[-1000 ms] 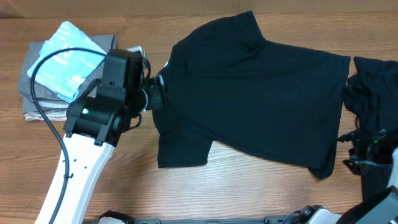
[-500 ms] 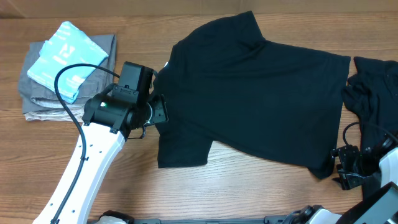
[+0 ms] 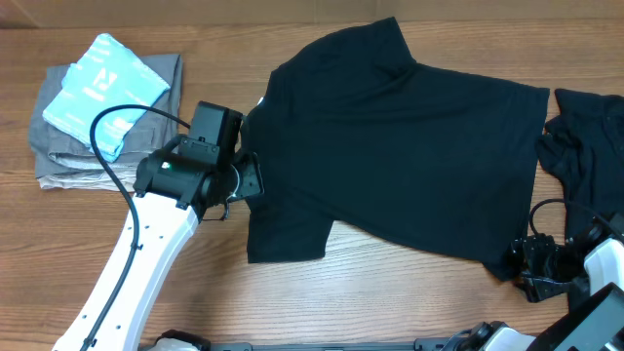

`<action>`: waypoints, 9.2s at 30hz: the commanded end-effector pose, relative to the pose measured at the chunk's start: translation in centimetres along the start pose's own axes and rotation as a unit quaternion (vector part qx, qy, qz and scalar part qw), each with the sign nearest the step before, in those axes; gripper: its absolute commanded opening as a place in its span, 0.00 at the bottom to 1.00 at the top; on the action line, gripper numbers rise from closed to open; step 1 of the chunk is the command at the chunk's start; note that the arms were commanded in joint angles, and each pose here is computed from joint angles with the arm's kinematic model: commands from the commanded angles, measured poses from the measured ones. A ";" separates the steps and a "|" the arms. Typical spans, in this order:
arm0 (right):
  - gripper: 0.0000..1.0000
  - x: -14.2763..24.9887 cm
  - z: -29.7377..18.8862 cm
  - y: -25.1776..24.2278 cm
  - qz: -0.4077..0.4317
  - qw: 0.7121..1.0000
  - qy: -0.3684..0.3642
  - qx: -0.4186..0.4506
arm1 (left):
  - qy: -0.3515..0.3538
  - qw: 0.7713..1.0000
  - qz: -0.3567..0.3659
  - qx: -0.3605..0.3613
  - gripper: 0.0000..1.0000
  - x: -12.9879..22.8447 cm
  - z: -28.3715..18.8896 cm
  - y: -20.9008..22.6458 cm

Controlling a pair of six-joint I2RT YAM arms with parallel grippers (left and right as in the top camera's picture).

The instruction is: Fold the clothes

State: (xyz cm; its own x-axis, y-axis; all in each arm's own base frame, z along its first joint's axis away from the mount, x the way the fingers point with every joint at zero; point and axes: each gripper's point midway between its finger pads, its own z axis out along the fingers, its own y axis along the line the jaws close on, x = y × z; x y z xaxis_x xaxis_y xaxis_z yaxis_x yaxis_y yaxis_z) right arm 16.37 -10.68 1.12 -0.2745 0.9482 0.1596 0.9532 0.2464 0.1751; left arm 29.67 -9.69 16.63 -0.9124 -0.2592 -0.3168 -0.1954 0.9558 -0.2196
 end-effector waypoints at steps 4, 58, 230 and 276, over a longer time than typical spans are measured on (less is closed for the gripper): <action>0.47 0.3 0.2 -0.1 0.001 1.000 0.002 -0.001 | 0.015 1.000 -0.006 -0.015 0.61 1.1 1.9 1.0; 0.11 1.0 1.6 -0.8 -0.002 1.000 0.007 0.001 | 0.111 0.989 -0.080 -0.049 0.54 8.3 6.6 4.2; 0.69 -7.9 -3.0 18.3 -0.184 0.965 -0.174 -0.067 | -0.212 0.964 0.144 0.072 0.63 -18.3 10.6 -12.4; 0.04 2.6 5.4 19.8 -0.357 0.933 -0.047 0.017 | 0.037 0.995 0.076 -0.049 0.04 -8.2 21.4 -3.9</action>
State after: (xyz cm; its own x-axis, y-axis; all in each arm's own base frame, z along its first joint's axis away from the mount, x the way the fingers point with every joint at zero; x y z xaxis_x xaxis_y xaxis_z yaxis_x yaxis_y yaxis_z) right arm 35.08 -1.17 0.06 -0.8465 0.5309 -0.0393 0.5109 0.8310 0.2203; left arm 45.36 -14.48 1.00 -0.9566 -0.0839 -0.2792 -0.0628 0.9945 -0.0835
